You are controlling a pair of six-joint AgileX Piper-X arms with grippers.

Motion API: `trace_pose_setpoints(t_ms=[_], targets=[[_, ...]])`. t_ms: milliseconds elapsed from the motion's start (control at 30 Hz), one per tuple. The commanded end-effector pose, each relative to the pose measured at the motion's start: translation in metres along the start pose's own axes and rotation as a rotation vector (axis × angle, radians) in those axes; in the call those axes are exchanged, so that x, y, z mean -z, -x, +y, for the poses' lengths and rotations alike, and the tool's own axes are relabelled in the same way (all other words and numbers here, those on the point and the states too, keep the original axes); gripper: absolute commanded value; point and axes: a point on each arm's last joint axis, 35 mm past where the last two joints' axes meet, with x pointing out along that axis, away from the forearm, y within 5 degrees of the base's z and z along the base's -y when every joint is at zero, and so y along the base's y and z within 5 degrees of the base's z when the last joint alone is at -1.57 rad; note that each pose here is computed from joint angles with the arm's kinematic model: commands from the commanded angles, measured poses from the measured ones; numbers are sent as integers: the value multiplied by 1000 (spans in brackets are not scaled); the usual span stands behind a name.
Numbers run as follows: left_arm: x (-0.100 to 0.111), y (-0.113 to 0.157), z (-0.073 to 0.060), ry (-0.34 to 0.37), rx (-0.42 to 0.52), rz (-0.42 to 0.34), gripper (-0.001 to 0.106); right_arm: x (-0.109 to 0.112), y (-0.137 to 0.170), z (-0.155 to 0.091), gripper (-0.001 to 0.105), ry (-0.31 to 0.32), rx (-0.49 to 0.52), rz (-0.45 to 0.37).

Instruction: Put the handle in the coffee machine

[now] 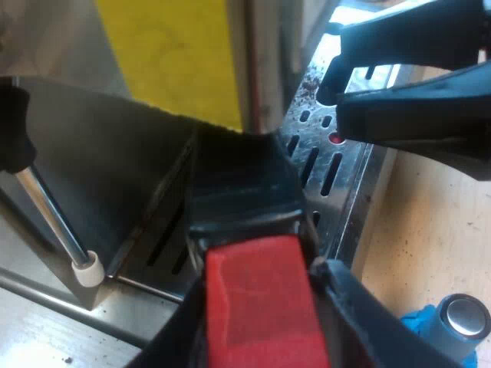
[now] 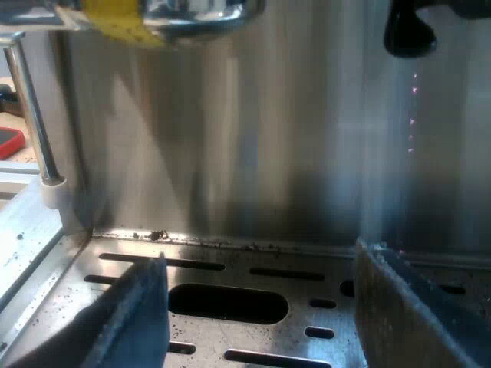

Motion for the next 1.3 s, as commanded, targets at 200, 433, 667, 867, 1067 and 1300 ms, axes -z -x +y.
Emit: trace_pose_setpoints(t_ms=[200,433,667,867,1067,1300], targets=[[-9,14,-17,-41,167,-280,0,-2,-1,-1,55,-4,8,-10],[-5,11,-8,-80,154,-309,0,-2,-1,-1,55,-6,5,-10],[8,0,5,-9,183,-300,0,-3,-4,-3,55,-9,-2,-11],[13,-4,9,13,191,-296,0,-4,-12,-10,55,-22,-29,-18],[13,-4,9,11,191,-296,0,-3,-22,-11,55,-42,-40,-33],[12,-4,11,-17,177,-295,0,-7,-42,5,36,-3,-35,-81]])
